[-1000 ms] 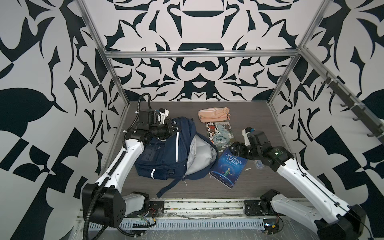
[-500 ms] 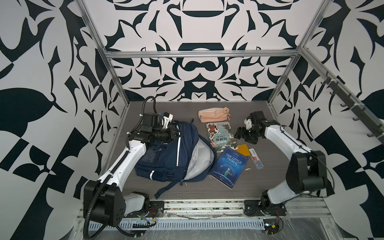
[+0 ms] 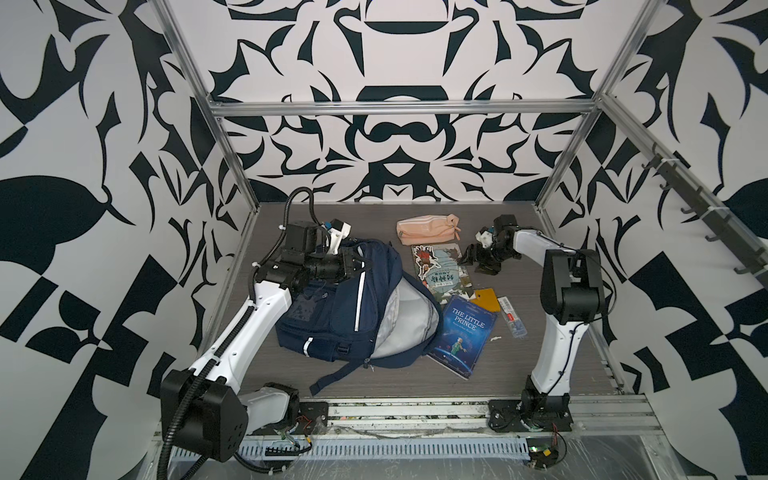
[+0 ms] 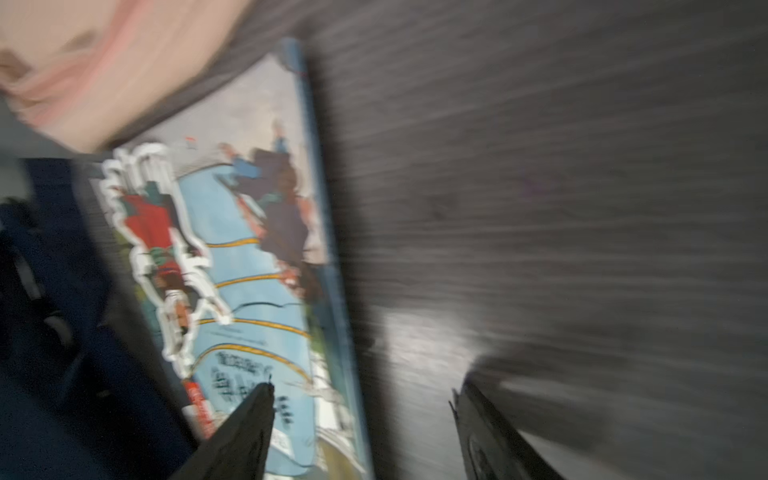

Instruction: Pack the student bag

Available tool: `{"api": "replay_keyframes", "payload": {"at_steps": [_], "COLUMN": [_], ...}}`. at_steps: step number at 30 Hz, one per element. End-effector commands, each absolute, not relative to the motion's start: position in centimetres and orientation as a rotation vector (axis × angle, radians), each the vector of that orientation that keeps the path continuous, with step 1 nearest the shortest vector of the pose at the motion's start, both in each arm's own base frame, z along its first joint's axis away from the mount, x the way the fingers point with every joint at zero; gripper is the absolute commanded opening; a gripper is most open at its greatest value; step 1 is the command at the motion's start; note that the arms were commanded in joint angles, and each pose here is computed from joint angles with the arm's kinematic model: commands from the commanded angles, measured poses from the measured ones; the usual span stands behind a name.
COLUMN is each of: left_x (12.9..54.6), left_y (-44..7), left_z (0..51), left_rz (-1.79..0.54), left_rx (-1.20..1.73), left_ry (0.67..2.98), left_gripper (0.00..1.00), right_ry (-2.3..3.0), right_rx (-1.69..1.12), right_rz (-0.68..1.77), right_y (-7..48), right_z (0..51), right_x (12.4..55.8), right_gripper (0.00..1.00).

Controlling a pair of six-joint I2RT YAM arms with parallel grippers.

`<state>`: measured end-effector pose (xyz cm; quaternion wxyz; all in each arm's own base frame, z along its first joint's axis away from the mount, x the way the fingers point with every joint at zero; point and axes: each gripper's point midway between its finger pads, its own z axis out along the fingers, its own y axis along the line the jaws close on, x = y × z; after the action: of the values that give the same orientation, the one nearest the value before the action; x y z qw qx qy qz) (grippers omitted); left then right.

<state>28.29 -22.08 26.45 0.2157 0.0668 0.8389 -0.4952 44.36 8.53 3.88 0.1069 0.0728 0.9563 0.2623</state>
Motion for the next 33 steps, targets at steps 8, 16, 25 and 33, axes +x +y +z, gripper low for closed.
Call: {"api": "replay_keyframes", "payload": {"at_steps": [8,16,25,33], "left_x": [28.0,28.3,28.0,28.5], "left_y": [-23.6,-23.8,-23.9,-24.0], "left_z": [31.5,32.0,32.4,32.9], "left_rz": [-1.434,-1.437,-1.439,-1.403], "left_rx": [0.326,0.34,0.386,0.484], "left_ry": [2.159,2.138,2.118,2.088], "left_gripper": [0.0,0.0,0.0,0.0], "right_ry": [2.79,2.777,2.467,2.278], "right_rx": [0.147,0.163,0.006,-0.045], "right_rz": [1.0,1.04,1.036,0.892], "right_y": [10.8,11.2,11.8,10.7], "right_z": [3.2,2.5,11.4,22.9], "right_x": [41.9,40.7,40.7,36.6], "right_gripper": [0.61,0.21,0.0,0.0]}}
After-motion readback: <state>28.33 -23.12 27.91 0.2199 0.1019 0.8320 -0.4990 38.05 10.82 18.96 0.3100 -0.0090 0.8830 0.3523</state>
